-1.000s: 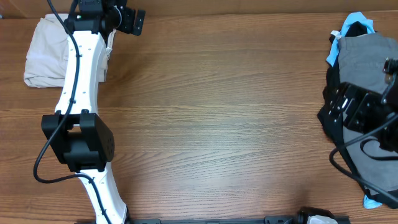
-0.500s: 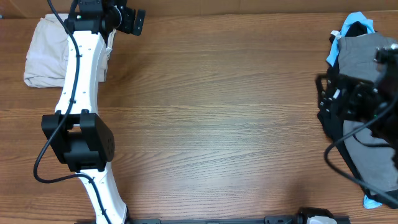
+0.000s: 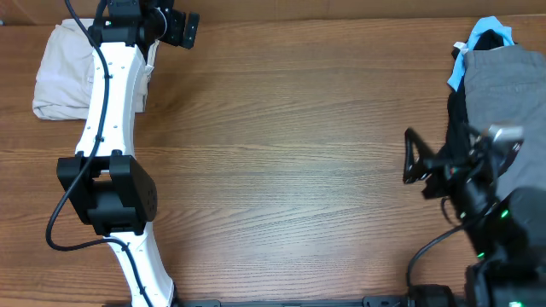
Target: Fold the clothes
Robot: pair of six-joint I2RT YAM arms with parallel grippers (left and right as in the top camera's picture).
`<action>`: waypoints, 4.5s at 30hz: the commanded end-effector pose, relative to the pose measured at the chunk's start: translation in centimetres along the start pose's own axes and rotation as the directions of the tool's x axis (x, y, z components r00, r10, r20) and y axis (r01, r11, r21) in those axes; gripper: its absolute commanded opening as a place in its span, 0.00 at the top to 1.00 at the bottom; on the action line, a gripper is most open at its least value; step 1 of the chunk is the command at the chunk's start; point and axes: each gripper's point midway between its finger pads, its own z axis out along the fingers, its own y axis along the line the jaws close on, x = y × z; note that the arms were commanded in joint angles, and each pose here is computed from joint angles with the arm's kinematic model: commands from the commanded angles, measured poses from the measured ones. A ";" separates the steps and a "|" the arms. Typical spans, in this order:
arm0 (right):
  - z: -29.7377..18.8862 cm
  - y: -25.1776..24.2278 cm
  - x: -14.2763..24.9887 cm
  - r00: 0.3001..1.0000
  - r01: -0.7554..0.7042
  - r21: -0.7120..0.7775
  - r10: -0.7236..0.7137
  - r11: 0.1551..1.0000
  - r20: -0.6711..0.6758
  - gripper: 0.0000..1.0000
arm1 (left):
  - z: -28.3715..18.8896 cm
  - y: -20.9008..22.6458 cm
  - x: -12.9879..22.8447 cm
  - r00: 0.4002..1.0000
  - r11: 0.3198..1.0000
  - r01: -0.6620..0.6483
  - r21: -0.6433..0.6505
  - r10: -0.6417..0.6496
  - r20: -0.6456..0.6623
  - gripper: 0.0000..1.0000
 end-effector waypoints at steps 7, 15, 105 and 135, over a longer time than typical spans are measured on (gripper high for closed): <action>-0.3 -0.5 7.0 0.992 0.036 -0.051 -0.029 0.998 0.120 0.00 | 0.4 0.0 0.4 1.000 1.000 0.018 0.007 -0.018 -0.007 0.00; 0.3 -2.6 11.4 0.991 0.028 0.014 -0.029 1.000 0.131 0.00 | 0.4 0.1 0.4 1.000 1.000 0.019 0.007 -0.019 -0.007 0.00; 0.5 -4.4 15.2 0.990 0.023 0.073 -0.033 0.997 0.141 0.00 | -31.3 -1.6 -6.6 0.944 0.968 -0.064 -0.242 0.137 0.298 0.00; 0.5 -4.4 15.2 0.989 0.023 0.074 -0.033 0.997 0.141 0.00 | -25.8 -11.8 18.2 0.618 0.981 -0.081 -0.178 0.189 0.763 0.00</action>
